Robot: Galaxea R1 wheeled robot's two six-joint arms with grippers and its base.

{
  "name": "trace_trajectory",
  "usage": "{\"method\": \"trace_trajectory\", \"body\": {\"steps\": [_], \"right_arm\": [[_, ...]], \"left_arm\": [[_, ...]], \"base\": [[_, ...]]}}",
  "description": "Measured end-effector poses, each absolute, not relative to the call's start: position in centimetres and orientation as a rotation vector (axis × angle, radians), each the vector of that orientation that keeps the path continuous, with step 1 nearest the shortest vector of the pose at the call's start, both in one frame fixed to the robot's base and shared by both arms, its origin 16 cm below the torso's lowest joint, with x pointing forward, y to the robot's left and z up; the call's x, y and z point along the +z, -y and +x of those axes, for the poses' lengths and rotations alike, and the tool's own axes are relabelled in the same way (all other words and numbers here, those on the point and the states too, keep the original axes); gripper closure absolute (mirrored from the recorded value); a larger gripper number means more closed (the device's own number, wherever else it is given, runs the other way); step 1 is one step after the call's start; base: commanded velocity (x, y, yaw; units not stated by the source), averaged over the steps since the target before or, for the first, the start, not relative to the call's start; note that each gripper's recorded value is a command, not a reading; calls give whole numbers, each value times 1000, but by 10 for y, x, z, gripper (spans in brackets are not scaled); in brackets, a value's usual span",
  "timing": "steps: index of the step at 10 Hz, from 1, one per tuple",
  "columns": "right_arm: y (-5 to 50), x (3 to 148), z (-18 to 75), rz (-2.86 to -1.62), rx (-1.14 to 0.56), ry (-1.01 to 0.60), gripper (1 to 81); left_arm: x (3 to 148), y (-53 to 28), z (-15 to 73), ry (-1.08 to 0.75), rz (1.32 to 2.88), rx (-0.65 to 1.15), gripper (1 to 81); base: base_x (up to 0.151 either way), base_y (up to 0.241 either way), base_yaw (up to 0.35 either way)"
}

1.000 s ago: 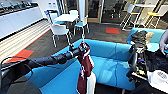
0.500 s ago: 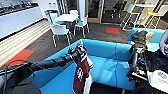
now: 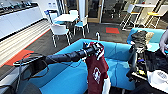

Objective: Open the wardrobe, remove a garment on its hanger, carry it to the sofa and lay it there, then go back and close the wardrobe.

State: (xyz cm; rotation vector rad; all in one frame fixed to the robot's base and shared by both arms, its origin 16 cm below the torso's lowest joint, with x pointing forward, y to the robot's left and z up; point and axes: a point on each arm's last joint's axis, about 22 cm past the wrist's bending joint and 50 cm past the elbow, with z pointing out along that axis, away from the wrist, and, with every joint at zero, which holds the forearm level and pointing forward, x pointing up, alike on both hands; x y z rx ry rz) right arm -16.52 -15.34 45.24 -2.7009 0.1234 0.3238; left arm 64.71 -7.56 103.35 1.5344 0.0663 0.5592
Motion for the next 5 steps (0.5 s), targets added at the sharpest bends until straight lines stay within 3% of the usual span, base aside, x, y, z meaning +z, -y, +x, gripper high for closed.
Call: {"method": "trace_trajectory", "body": {"steps": [5], "right_arm": [[153, 453, -165, -2699, 333, -126, 10]], "left_arm": [[1086, 123, 674, -71, 1503, 516, 811]], "base": [[0, 0, 0]]}}
